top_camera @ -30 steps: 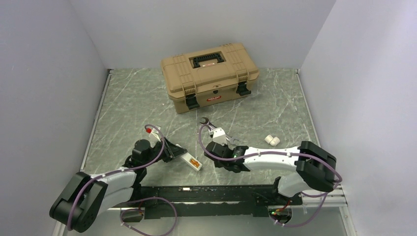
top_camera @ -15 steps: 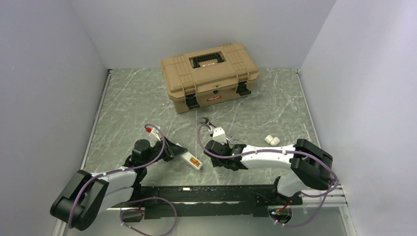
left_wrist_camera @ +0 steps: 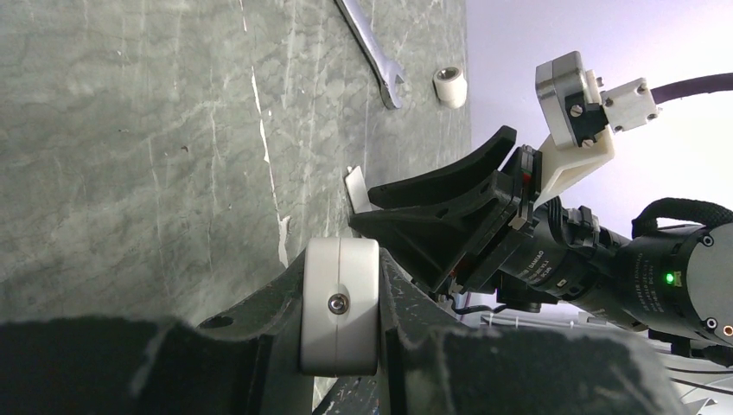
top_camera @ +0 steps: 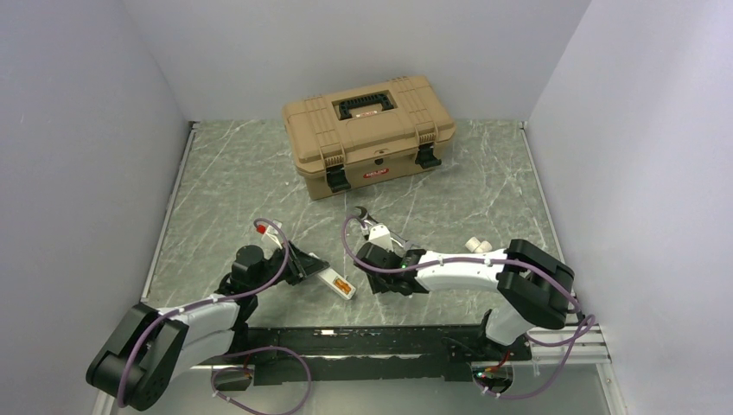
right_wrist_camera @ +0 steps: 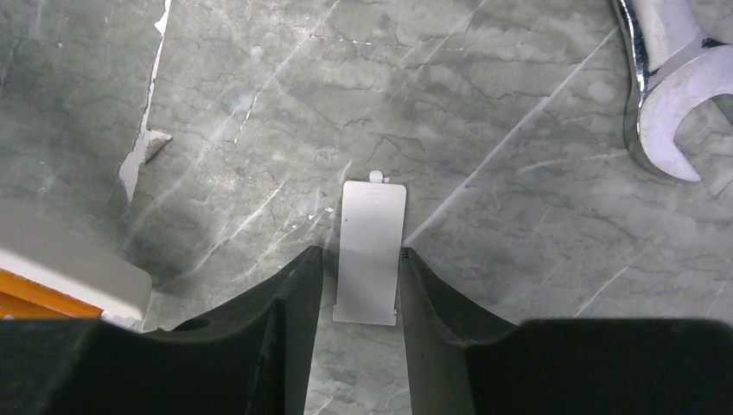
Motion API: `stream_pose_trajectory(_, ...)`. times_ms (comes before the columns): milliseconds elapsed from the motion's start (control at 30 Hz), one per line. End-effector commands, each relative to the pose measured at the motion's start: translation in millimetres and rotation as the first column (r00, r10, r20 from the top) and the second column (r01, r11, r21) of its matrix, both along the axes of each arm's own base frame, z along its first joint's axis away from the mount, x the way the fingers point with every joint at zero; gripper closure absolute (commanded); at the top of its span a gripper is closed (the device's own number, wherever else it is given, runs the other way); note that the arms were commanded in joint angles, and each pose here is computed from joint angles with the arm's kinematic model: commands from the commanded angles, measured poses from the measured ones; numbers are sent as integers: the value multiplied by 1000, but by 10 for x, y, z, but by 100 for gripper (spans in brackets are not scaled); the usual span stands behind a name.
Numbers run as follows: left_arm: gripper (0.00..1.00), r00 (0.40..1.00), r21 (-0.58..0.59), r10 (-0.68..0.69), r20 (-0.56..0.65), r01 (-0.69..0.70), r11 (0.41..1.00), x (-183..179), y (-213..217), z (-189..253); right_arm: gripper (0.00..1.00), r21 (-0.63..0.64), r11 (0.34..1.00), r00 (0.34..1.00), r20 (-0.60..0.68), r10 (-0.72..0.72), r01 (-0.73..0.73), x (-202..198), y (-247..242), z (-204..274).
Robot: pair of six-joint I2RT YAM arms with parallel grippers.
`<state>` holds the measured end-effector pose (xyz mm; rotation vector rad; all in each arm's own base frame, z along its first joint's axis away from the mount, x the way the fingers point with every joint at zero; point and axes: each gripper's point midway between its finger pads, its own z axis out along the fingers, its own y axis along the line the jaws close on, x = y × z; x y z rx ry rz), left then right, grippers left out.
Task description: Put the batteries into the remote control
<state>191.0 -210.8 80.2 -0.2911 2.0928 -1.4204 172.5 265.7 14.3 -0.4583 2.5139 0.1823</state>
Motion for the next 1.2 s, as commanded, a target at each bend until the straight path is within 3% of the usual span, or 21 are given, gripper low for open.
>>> stream_pose_trajectory(0, 100, 1000, -10, -13, 22, 13, 1000, -61, 3, -17, 61, -7, 1000, 998, -64, 19, -20, -101, 17, 8)
stream_pose_trajectory(367, 100, 1000, -1, -6, 27, 6, 1000, -52, 14, -12, 73, -96, 995, 997, -73, -15, 8, -93, -108, -73)
stream_pose_trajectory(800, 100, 1000, -17, -19, 15, 20, 1000, -62, -12, -28, 73, 45, 999, 999, 32, 17, -18, -55, -57, 393)
stream_pose_trajectory(900, 100, 1000, -20, -21, 17, 21, 1000, -62, -15, -20, 71, 52, 998, 999, 28, 29, -31, -79, -60, 407)
stream_pose_trajectory(1067, 100, 1000, -17, -18, 20, 18, 1000, -65, -7, -15, 53, 50, 999, 1000, 5, 5, -6, -109, -78, 347)
stream_pose_trajectory(1167, 100, 1000, -9, -15, 22, 15, 1000, -65, 2, -17, 50, 68, 998, 999, -28, 20, -18, -173, -43, 270)
